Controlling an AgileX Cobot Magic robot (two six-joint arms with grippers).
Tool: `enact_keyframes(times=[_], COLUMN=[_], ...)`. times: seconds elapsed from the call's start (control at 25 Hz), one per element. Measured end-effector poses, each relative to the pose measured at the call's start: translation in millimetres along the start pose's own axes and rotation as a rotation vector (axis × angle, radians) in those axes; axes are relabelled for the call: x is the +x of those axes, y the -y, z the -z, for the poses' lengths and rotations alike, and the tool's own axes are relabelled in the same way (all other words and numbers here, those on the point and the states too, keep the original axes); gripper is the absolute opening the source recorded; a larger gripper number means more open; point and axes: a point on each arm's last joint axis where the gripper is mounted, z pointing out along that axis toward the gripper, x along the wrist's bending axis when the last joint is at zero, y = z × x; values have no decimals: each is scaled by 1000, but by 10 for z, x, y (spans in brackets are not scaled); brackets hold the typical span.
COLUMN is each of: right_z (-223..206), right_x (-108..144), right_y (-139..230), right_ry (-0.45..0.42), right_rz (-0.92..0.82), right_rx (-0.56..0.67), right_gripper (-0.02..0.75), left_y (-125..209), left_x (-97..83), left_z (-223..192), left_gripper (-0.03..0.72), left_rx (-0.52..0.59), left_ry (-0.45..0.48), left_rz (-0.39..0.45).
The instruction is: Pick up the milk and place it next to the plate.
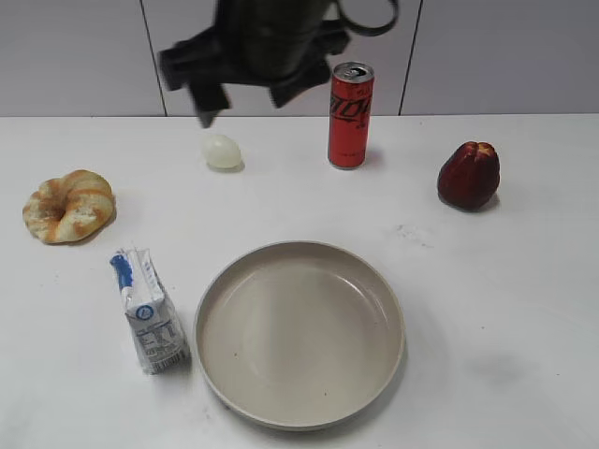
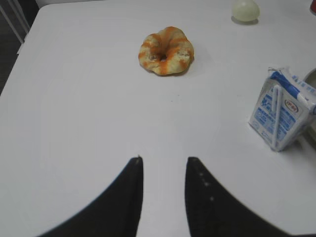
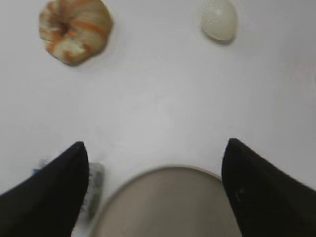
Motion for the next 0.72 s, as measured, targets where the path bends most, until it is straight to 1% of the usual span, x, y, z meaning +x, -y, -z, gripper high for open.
enact_keyframes(times=[0.08,0.2,0.32,0.44,0.56,0.72], right_z=[32,110,254,436,664,930], right_x=[-306,-752,-1179,-1588,-1846,-1949], right_y=[20,49,111,295,559,1007], right_ry=[41,93,126,159,189,215], right_rz=[-9,-57,-137,-233,-299,-339], right_rx=[87,168,175,186,177,153], right_gripper=[613,605,601,594,594,594], left_y=[0,0,0,0,0,0], left_x=[0,0,0,0,0,0], left_z=[0,0,0,0,0,0], left_gripper=[226,226,226,226,226,226], left_rx=[0,0,0,0,0,0], left_ry=[0,0,0,0,0,0], left_rz=[0,0,0,0,0,0])
